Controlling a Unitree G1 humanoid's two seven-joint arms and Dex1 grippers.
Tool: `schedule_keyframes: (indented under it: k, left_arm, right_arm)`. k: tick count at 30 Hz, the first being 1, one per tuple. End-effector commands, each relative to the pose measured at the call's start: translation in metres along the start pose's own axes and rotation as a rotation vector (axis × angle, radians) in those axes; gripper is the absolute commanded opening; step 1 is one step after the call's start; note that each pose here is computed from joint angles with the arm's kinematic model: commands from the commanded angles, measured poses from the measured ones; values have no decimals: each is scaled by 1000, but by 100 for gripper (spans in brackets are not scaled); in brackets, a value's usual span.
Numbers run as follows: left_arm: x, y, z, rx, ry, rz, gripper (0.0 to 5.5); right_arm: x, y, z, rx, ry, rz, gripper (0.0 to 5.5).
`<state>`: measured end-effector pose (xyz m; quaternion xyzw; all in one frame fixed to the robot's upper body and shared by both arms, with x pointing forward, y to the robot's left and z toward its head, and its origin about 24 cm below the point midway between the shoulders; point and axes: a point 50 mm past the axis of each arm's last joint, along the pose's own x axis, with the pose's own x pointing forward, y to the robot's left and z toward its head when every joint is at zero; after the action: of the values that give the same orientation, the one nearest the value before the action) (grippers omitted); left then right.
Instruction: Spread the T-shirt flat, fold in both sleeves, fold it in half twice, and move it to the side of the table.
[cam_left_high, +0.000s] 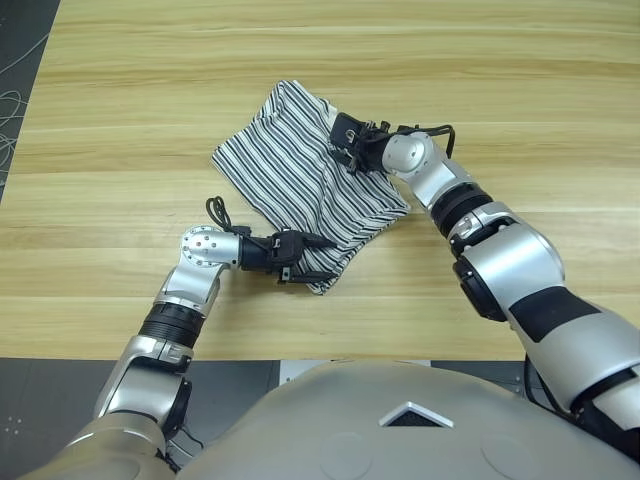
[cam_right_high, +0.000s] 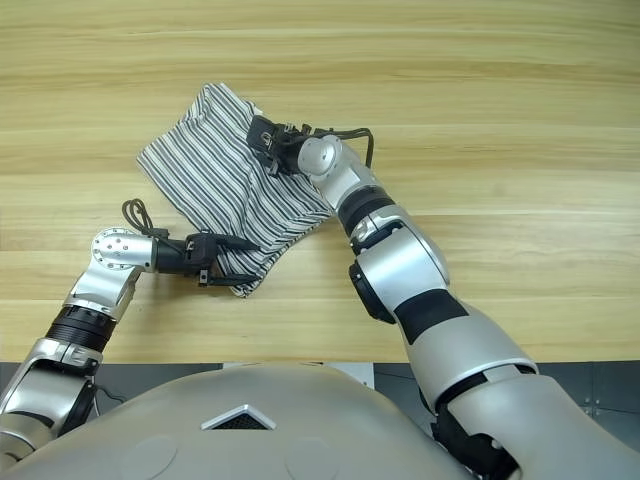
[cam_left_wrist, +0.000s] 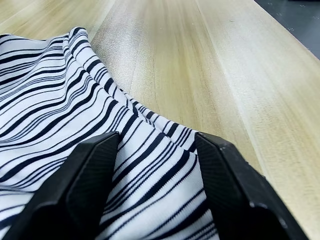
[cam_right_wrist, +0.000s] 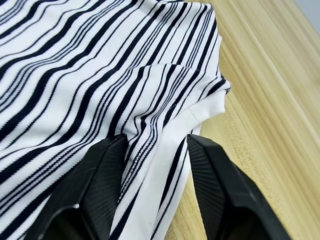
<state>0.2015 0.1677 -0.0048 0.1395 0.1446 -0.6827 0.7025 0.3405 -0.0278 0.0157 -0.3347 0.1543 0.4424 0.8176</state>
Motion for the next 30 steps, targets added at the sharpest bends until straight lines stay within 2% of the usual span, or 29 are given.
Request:
schedule_keyframes:
  k: [1,7,12,24,30]
  left_arm:
    - [-7,-5,-7,-23,56,-24,281]
    - [-7,-11,3,-21,10,-46,281]
    - [-5,-26,0,-56,-1,-67,281]
    - [-10,-31,-7,-100,21,-67,281]
    - [-18,-40,-24,-169,77,-71,281]
  right_arm:
    - [-3,5,-20,34,76,38,222]
    - [-3,9,-15,99,21,96,222]
    - [-4,9,-2,292,-100,209,222]
    - [-27,-36,-2,515,-292,106,222]
    - [-42,-62,0,561,-370,15,222]
